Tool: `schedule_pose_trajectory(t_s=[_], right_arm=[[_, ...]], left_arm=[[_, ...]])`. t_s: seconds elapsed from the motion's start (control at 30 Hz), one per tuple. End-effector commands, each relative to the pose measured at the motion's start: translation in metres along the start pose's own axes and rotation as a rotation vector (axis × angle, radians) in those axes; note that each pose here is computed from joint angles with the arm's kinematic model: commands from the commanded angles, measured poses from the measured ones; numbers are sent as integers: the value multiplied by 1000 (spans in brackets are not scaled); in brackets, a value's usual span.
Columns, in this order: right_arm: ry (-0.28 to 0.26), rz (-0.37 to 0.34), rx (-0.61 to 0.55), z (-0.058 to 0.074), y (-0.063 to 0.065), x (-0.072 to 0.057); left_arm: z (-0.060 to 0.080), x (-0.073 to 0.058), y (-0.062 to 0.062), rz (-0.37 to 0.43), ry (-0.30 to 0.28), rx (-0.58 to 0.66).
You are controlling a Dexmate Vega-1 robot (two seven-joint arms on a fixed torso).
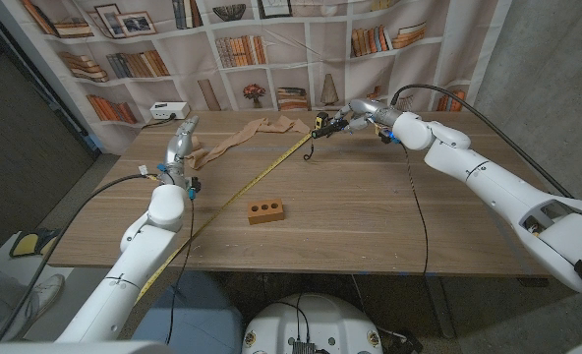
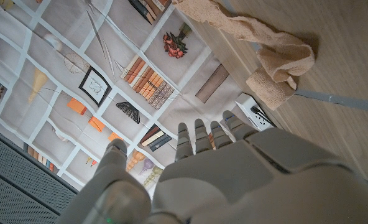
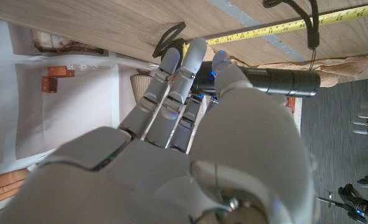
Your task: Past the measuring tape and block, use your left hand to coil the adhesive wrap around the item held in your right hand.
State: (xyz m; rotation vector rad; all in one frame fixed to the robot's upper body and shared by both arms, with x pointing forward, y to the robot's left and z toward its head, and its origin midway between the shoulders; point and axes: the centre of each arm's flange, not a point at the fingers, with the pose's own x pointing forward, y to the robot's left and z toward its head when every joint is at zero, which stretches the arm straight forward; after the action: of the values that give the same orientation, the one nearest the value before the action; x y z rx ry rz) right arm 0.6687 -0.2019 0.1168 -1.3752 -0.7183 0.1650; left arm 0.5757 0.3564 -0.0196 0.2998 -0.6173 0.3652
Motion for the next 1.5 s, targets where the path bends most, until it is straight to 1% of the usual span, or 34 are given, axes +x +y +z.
schedule_pose_trajectory(t_s=[0.03,0.17,0.3,0.5,0.73,0.97,1.1,1.33,1.5], right_arm=[[2,2,-2,-1,2,-1],[0,5,-3,-1,1,-2],[-1,6,-5,-1,1,-2],[-2,8,-6,0,1,-3],[-1,5,-16,1,-2,-5],[1,3,-12,1,-4,-7],[2,1,-13,1,-4,-10],[6,-5,-17,2,-6,-13],[7,-9,-17,2,-7,-15]], left_arm=[[-2,4,3,2,9,69],[-4,4,4,18,13,75],[-5,4,4,18,13,91],[-6,5,7,28,25,136],[-6,6,8,31,20,177],[-2,9,11,23,2,240],[0,9,13,29,-8,245],[3,6,16,47,-10,277],[4,6,17,45,-9,301]])
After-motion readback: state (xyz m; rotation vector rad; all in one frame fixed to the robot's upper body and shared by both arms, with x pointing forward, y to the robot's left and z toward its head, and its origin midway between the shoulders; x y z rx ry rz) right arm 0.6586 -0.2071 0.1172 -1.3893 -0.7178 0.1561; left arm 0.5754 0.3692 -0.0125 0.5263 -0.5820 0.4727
